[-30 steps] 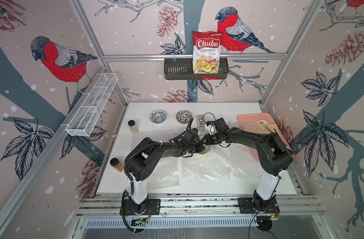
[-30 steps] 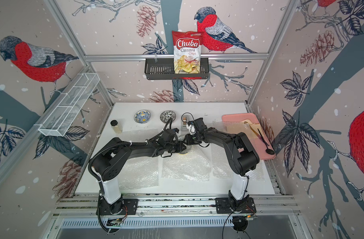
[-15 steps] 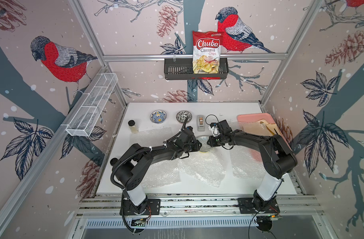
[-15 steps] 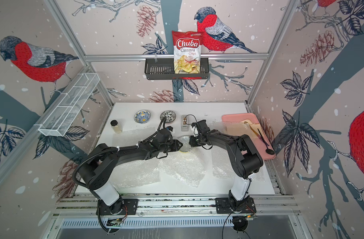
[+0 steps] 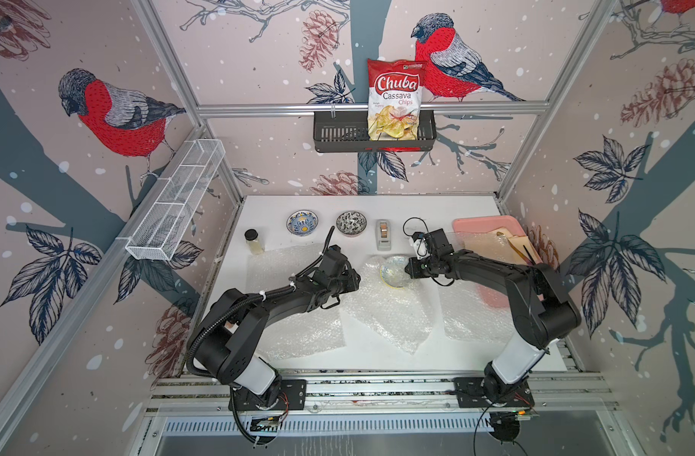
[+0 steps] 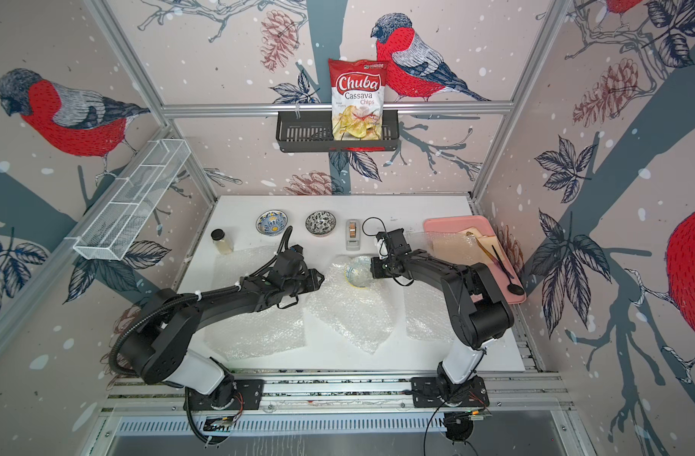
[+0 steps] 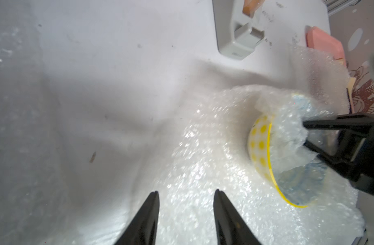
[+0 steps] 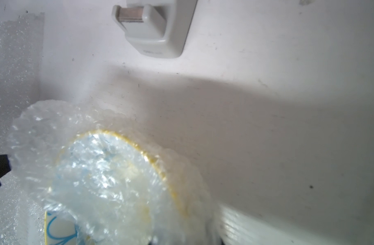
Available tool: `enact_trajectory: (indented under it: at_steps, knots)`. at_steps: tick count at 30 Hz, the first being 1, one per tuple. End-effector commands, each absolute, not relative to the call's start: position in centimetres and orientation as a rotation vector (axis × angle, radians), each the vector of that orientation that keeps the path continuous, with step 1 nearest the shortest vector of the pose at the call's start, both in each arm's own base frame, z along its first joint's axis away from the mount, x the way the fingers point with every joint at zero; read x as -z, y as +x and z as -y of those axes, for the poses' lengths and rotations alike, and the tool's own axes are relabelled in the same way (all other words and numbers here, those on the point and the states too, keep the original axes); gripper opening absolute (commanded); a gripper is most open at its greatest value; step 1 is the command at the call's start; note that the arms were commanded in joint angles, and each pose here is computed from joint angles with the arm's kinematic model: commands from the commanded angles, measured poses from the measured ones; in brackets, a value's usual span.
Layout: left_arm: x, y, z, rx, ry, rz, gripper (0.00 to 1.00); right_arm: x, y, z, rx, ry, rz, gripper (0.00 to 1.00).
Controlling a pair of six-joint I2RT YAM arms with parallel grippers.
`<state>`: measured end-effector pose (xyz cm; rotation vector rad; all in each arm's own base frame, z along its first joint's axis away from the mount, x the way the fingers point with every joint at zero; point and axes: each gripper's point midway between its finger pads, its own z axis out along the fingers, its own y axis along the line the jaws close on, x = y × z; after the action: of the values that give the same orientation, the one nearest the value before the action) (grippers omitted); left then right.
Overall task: Wrap bowls in bubble wrap
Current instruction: Wrap the bowl in bubble wrap.
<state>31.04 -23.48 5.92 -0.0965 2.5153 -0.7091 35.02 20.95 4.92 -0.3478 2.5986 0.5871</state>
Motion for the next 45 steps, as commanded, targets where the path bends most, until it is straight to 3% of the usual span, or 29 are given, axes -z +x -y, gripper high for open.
enact_trajectory:
  at_steps: [1,12,15,20,34,45]
  knots:
    - [-3.8,29.3,21.7,0.604,-0.087,-2.609,0.49,-5.9,35.4,-20.8,-0.640,-0.320,-2.562,0.16]
    - [-1.2,28.5,22.4,0.623,-0.076,-2.679,0.48,-5.8,35.0,-21.9,-0.672,-0.360,-2.557,0.16]
    - [-2.0,28.6,23.8,0.681,-0.043,-2.653,0.34,-5.8,35.0,-21.8,-0.667,-0.355,-2.557,0.16]
    - [-4.1,28.9,25.5,0.743,0.016,-2.603,0.00,-5.9,34.9,-22.0,-0.621,-0.368,-2.540,0.16]
    - [-17.0,29.5,32.5,1.147,0.168,-2.326,0.00,-4.5,33.5,-24.5,-0.558,-0.520,-2.547,0.16]
    - [-14.8,31.6,34.7,1.162,0.167,-2.339,0.00,-5.0,30.8,-27.9,-0.788,-0.664,-2.507,0.15]
